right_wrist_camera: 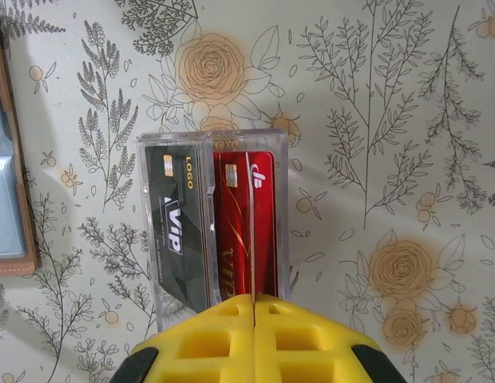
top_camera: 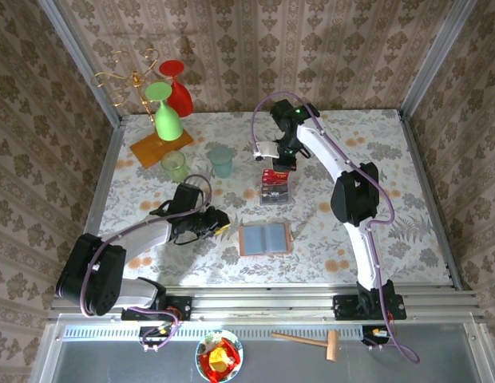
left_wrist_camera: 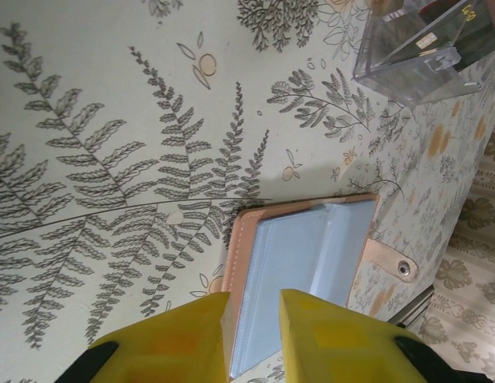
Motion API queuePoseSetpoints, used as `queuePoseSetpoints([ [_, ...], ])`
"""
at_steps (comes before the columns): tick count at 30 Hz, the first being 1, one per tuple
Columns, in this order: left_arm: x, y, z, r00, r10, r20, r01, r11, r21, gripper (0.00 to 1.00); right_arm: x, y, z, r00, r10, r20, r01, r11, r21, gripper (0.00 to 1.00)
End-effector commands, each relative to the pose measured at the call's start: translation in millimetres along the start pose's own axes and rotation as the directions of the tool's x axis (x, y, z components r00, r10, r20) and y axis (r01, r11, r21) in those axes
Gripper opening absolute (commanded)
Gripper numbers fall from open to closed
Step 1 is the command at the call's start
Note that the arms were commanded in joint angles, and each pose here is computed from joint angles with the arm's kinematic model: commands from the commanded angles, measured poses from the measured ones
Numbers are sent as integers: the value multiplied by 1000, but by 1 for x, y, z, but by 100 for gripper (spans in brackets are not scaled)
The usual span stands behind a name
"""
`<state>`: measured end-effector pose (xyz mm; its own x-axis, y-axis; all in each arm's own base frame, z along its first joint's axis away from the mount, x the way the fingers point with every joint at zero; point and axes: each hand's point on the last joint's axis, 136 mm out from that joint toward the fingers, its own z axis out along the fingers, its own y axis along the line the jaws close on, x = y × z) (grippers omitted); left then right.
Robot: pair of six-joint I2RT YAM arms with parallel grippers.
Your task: Take the credit cards out of the card holder
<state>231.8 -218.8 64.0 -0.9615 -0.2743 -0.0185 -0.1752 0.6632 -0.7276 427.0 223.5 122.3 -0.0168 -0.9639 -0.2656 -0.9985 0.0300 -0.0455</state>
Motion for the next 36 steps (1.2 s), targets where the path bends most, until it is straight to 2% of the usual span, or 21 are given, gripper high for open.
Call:
queuePoseSetpoints([
  [1,3,2,-3,1000,18,-4,-18,1000,3,24,4,6,8,1000,19,-7,-19,998,-53,0],
  [8,5,3,-4,1000,20,-6,-20,1000,0,24,4,8,19,999,34,-12,-34,996,-77,0],
  [15,5,4,-4,1000,21,-7,-21,1000,-1,24,2,6,15,999,52,-12,-52,997,-63,19],
  [24,-7,7,-10,1000,12,20,-12,1000,7,24,-2,8,-7,996,88,9,-88,996,-30,23],
  [26,-10,8,-13,999,16,29,-16,1000,4,25,-3,10,-13,994,106,20,-105,994,-20,27],
  [31,-20,20,-23,997,50,61,-47,997,-55,33,0,10,-20,985,164,45,-167,985,52,39],
  [34,-27,30,-31,991,90,97,-78,990,-116,40,4,13,-23,975,208,72,-215,971,106,50],
  [36,-32,34,-39,985,126,118,-107,983,-150,45,7,18,-24,967,234,98,-246,960,134,62],
])
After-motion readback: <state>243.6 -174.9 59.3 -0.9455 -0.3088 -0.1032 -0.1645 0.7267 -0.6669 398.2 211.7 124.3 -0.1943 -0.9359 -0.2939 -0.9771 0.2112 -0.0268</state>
